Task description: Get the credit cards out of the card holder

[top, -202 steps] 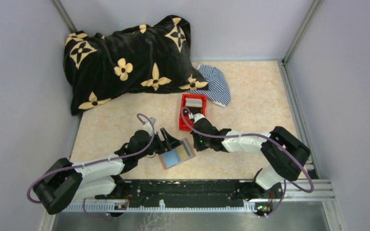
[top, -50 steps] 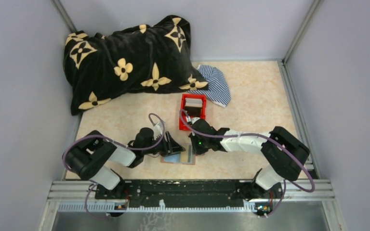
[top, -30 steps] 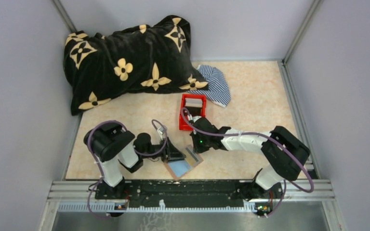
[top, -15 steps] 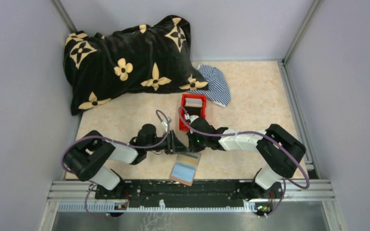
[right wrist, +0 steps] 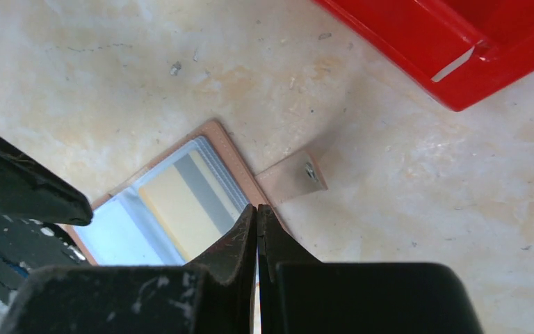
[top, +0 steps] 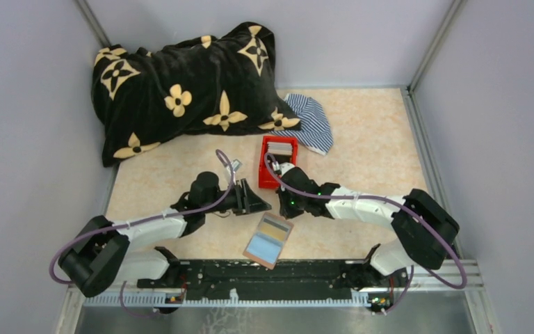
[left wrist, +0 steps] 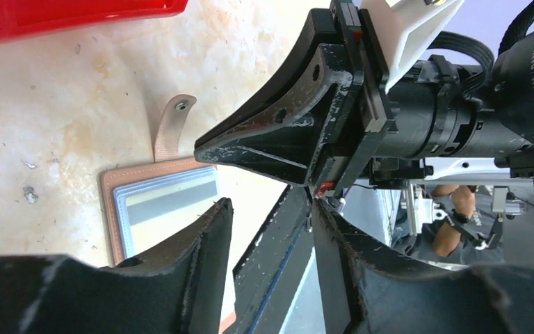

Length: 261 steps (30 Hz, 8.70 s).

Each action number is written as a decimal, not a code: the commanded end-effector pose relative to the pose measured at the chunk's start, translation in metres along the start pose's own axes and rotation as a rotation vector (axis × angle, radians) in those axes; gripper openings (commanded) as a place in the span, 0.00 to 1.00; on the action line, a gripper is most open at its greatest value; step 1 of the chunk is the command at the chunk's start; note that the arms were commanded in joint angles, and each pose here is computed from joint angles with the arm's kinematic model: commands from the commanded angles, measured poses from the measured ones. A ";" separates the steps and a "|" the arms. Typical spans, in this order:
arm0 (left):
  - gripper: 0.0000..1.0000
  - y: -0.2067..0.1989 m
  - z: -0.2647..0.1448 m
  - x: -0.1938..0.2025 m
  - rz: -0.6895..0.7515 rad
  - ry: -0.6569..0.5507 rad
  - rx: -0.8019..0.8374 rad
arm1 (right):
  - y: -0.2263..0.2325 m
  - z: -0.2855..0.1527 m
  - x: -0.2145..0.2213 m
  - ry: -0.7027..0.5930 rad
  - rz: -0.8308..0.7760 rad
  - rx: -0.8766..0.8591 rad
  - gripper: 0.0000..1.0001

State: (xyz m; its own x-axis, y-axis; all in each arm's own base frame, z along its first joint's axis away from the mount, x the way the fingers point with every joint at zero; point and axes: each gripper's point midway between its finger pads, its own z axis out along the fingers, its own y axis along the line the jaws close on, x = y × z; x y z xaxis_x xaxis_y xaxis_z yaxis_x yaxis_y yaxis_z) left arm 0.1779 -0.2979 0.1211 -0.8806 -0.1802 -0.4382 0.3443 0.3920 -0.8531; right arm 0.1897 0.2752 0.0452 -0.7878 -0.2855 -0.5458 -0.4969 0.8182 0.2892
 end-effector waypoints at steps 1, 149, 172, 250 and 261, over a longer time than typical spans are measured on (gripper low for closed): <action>0.54 -0.004 -0.001 0.003 -0.031 0.047 -0.023 | -0.009 -0.003 -0.006 -0.009 -0.033 0.051 0.00; 0.69 0.082 0.004 0.037 -0.074 0.182 -0.415 | -0.021 0.027 0.048 0.126 0.149 -0.039 0.00; 0.62 0.063 0.017 0.039 -0.144 0.108 -0.211 | -0.020 0.032 0.052 0.140 0.152 -0.052 0.00; 0.57 0.130 -0.039 0.066 -0.055 0.149 -0.580 | 0.059 0.015 0.000 0.097 -0.031 -0.157 0.00; 0.57 0.130 -0.035 0.067 -0.050 0.153 -0.564 | 0.066 -0.005 -0.025 0.034 -0.056 -0.149 0.00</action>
State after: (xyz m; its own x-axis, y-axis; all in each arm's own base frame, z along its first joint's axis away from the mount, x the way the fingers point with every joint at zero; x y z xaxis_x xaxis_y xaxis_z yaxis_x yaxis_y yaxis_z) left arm 0.1779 -0.2537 0.0320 -0.9025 -0.1529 -0.4028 0.1719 0.7294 -0.6621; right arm 0.1593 0.3048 0.0313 -0.8193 -0.3986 -0.4121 -0.5418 0.7735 0.3290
